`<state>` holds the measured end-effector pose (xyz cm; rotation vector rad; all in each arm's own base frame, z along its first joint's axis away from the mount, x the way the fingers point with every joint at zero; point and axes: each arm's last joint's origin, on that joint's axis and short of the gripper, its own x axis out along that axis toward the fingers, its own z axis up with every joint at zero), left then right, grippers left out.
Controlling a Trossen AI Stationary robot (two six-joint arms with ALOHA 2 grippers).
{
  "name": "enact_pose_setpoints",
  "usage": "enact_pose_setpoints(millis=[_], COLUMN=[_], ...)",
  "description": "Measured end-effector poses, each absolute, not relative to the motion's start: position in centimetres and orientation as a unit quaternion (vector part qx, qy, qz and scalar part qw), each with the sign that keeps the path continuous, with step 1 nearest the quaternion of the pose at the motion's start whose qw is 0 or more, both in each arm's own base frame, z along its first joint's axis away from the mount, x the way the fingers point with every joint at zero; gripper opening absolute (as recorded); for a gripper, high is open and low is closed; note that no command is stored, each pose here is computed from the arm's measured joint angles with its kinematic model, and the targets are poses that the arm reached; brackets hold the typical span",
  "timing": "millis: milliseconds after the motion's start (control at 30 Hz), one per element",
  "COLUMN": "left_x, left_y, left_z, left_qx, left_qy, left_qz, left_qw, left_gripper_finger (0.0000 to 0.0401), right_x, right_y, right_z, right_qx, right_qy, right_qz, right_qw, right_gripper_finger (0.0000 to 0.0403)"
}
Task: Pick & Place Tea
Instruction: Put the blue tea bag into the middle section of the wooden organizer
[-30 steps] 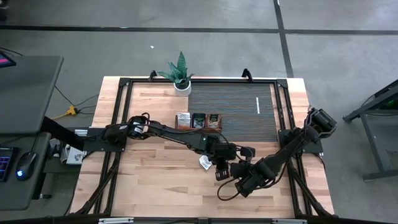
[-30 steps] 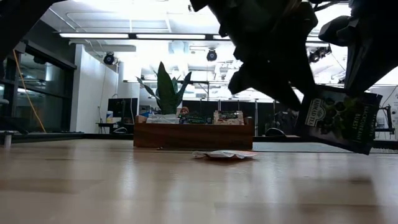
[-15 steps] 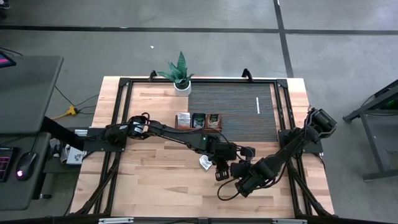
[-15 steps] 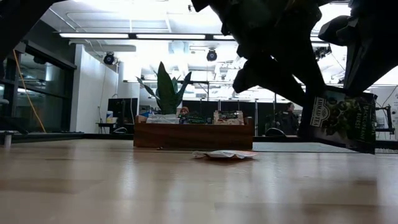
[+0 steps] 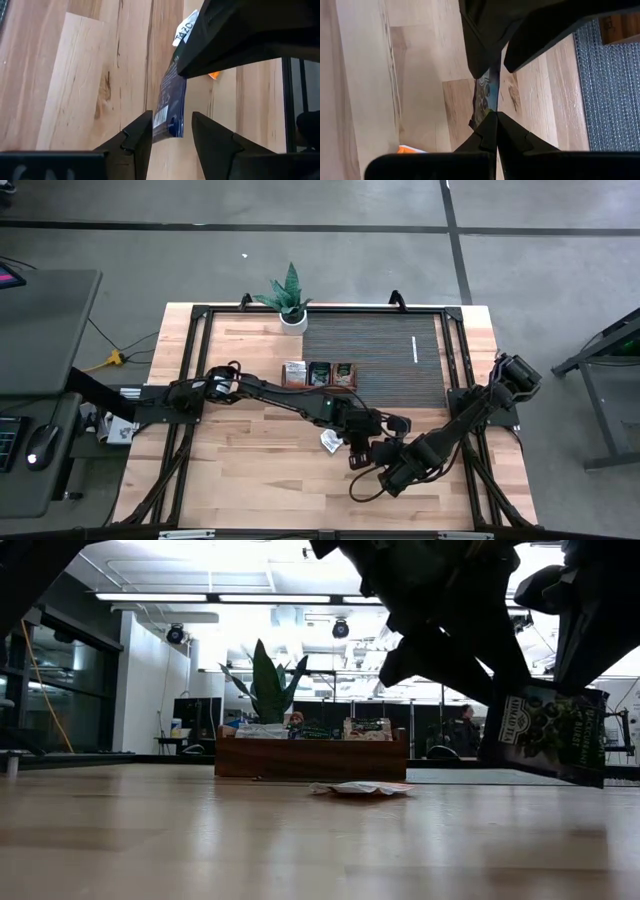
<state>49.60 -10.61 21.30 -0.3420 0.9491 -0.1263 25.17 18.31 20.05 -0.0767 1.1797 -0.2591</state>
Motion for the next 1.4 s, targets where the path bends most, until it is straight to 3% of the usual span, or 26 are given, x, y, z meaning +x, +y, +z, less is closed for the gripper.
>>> enact_pose_setpoints(millis=[367,733,1200,1400], left_x=[49.7,49.6,49.9,49.9], left_y=[-10.6,-10.7,-10.8,-11.5], left_z=[21.3,21.3,20.0,19.0], left_qx=[-0.161,-0.166,-0.167,-0.168], left_qy=[0.451,0.455,0.466,0.480], left_qz=[-0.064,-0.083,-0.085,-0.090], left_qw=[0.876,0.871,0.865,0.856], left_gripper_finger=[0.0126,0.0008,0.0001,0.0000], right_x=[25.2,25.2,25.2,25.0], right_y=[18.3,18.3,18.3,18.2], right_z=[20.1,20.1,20.1,20.7], right_qx=[-0.025,-0.024,-0.016,0.002], right_qy=[0.552,0.551,0.546,0.545], right_qz=[-0.127,-0.129,-0.137,-0.138], right_qw=[0.823,0.824,0.826,0.827], right_gripper_finger=[0.0000,0.0000,0.0002,0.0033])
